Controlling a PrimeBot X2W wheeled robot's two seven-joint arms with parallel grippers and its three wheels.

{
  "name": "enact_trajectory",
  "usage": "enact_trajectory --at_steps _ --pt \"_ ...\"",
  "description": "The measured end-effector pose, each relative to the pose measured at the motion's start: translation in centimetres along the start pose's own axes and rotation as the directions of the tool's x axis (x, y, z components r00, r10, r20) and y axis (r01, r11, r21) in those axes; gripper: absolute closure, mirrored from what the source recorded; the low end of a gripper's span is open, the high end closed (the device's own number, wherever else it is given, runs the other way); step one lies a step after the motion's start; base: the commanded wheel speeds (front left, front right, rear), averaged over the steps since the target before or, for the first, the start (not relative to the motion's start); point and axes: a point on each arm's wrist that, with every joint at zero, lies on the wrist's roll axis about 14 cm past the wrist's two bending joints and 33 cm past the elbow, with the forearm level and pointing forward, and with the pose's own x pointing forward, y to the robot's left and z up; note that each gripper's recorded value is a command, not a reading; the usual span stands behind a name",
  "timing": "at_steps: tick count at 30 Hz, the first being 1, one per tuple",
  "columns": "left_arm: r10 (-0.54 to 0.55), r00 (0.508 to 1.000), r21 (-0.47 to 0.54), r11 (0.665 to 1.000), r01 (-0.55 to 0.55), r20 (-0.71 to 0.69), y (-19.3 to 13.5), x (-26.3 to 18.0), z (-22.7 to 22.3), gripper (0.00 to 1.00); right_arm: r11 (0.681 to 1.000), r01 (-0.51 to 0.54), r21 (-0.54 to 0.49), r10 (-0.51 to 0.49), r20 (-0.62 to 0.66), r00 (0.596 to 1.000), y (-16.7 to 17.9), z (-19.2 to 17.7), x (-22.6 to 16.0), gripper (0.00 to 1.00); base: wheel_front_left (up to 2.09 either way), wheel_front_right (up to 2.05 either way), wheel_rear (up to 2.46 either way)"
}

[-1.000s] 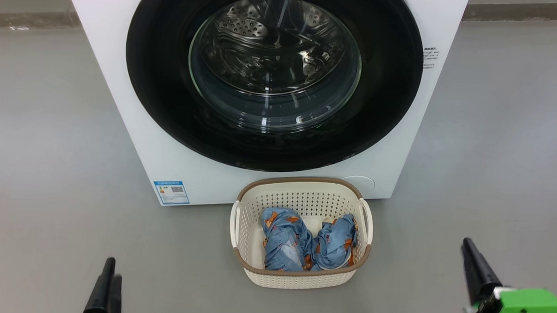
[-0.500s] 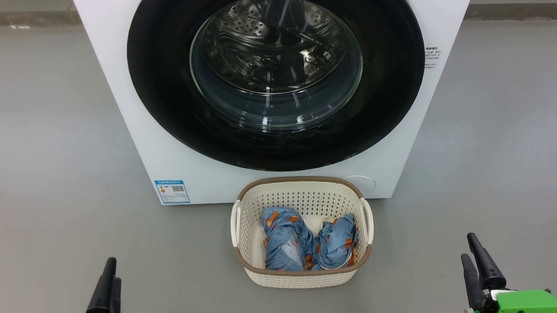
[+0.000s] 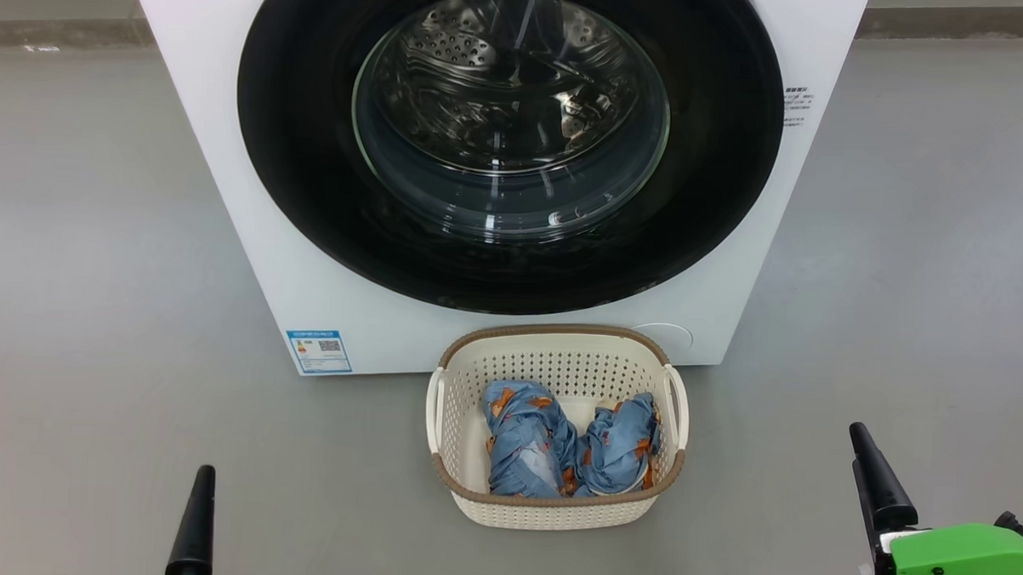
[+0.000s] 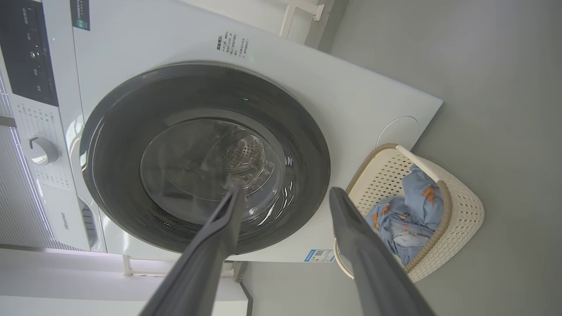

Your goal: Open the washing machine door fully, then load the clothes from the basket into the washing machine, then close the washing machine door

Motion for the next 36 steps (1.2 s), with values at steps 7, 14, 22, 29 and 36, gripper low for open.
enact_trajectory --at_steps 7,14,22,29,36 --pt "-0.006 1.000 0.108 0.994 0.006 0.000 -0.2 0.0 -0.1 0.00 0.994 -0.013 -0.113 0.012 -0.007 1.000 0.4 -0.3 0.1 0.00 0.00 0.00 0.00" --pt "-0.009 1.000 0.205 0.979 0.009 -0.004 -0.2 -0.1 -0.1 0.00 0.972 -0.023 -0.232 0.021 -0.010 1.000 0.6 -0.1 0.2 0.00 0.00 0.00 0.00" --pt "-0.019 1.000 0.289 0.957 0.016 0.006 -0.4 0.0 0.0 0.00 0.952 -0.035 -0.304 0.030 -0.020 0.999 0.8 -0.5 0.2 0.00 0.00 0.00 0.00" --pt "-0.035 0.999 0.361 0.932 0.028 0.014 -0.8 0.0 0.1 0.00 0.928 -0.045 -0.371 0.041 -0.019 0.999 1.1 -0.6 0.3 0.00 0.00 0.00 0.00" --pt "-0.050 0.999 0.433 0.901 0.037 0.020 -1.1 -0.1 0.2 0.00 0.896 -0.061 -0.440 0.057 -0.022 0.998 1.4 -0.8 0.3 0.00 0.00 0.00 0.00"
